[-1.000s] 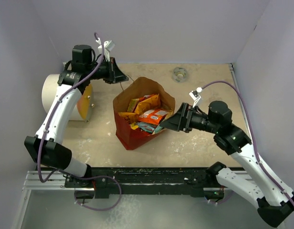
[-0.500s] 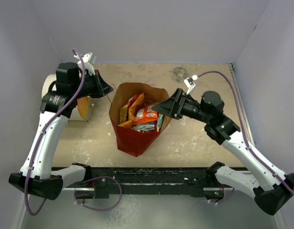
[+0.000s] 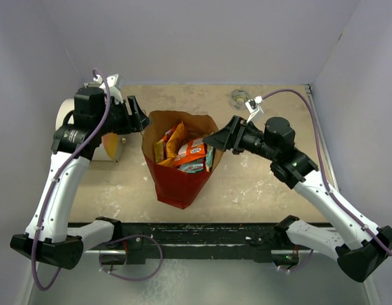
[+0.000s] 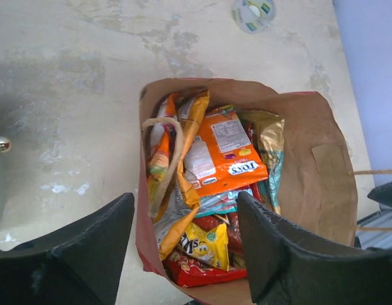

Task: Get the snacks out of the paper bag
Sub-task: Adjust the paper bag at the center of the board.

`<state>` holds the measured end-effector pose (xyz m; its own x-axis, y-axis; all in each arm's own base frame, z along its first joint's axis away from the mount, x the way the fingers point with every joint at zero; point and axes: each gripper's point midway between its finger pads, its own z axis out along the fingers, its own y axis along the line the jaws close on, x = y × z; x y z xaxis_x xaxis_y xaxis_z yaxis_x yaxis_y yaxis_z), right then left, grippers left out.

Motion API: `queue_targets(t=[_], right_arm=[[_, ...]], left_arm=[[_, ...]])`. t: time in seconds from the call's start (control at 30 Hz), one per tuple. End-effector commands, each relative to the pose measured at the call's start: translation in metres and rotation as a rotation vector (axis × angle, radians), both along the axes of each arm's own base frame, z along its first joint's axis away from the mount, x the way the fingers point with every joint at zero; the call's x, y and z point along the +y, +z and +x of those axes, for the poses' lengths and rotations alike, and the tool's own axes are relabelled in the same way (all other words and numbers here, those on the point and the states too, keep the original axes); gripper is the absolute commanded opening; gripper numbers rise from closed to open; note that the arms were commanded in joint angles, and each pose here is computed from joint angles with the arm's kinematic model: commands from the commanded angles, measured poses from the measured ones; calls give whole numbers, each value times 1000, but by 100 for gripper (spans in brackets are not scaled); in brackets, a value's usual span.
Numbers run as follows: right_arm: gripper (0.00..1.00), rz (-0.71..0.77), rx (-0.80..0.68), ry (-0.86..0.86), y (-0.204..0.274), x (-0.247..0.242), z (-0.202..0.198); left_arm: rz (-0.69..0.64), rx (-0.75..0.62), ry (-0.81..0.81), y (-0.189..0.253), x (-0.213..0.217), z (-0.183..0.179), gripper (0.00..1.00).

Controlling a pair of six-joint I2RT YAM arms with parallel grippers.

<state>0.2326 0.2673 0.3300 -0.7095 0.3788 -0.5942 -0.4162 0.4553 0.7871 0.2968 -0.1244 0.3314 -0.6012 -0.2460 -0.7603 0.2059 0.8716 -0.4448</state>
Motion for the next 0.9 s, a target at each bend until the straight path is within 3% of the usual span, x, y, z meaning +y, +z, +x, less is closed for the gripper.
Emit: queue_targets(t=[0.0, 0.2, 0.37, 0.5, 0.63, 0.73, 0.87], right_arm=[[76, -1, -108, -15, 23, -4, 1], [73, -10, -118, -9, 21, -3, 2], [62, -5, -122, 16, 19, 0, 0], [55, -11, -117, 3, 16, -1, 2], [43, -28, -118, -16, 13, -3, 5], [39, -33, -118, -21, 13, -4, 6], [39, -35, -120, -25, 13, -5, 6]], left_arm=[[109, -51, 34, 11, 18, 9, 72], [26, -108, -176, 15, -17, 17, 69], [-43, -89, -283, 8, -38, 21, 38], [-55, -101, -293, 10, -40, 27, 25], [-88, -82, -326, 11, -45, 27, 5], [-110, -69, -355, 10, -46, 22, 14], [-93, -71, -378, 7, -43, 15, 37]])
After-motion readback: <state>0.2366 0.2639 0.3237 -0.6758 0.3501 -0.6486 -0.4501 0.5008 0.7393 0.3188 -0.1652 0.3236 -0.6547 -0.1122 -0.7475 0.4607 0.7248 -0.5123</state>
